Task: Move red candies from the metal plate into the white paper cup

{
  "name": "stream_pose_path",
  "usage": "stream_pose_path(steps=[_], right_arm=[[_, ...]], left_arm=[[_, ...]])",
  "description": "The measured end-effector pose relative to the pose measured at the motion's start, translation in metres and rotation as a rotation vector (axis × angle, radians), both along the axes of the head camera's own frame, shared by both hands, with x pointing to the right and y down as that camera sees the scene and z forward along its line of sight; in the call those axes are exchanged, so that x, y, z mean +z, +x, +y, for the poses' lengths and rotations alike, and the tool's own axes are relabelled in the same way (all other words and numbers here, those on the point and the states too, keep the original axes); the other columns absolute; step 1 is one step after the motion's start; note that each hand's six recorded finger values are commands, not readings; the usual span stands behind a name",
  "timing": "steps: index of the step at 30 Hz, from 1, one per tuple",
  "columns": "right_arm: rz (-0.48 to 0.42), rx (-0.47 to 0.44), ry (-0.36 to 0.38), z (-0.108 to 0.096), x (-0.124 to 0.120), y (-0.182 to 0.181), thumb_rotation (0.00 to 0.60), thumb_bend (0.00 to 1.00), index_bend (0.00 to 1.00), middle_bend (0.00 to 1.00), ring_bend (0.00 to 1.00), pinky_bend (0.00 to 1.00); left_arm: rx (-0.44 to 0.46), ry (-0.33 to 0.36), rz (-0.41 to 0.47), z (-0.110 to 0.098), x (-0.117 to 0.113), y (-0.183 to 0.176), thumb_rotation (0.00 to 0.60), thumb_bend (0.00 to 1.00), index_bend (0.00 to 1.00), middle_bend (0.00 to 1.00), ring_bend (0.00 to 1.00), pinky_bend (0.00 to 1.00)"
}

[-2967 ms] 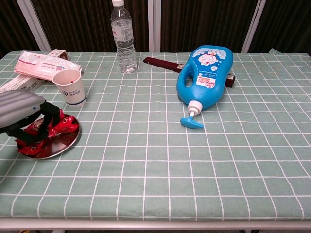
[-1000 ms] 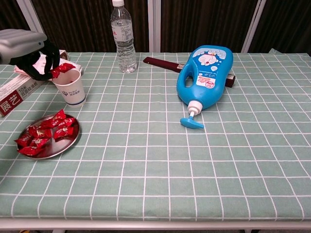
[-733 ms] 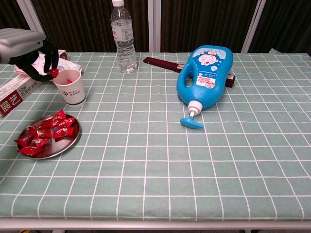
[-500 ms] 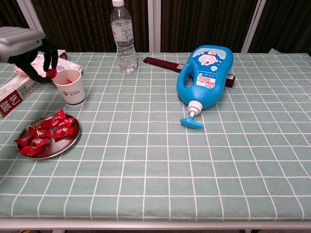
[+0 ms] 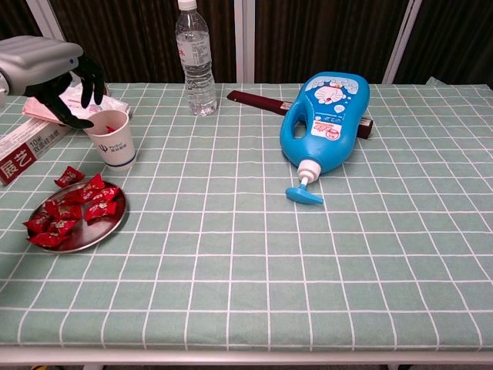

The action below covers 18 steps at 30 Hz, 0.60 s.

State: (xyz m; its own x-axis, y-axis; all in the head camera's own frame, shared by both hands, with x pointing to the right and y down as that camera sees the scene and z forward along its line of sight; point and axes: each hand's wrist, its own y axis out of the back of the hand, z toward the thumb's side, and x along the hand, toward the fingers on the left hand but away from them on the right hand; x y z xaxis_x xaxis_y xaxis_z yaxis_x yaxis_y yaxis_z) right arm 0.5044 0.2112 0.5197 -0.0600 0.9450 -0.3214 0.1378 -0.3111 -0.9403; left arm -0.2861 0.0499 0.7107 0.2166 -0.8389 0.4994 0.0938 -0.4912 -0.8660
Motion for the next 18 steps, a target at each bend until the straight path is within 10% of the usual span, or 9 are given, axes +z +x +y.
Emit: stream_pose_path(steps=[18], right_arm=[[-0.004,-0.02,0.001,0.0,0.0,-0.006,0.6,0.04,0.07,0.16,0.08,0.44]], left_arm=[[-0.018,-0.102,-0.022,0.061,0.014,-0.048,0.6,0.21,0.5,0.55,0.81,1.0]])
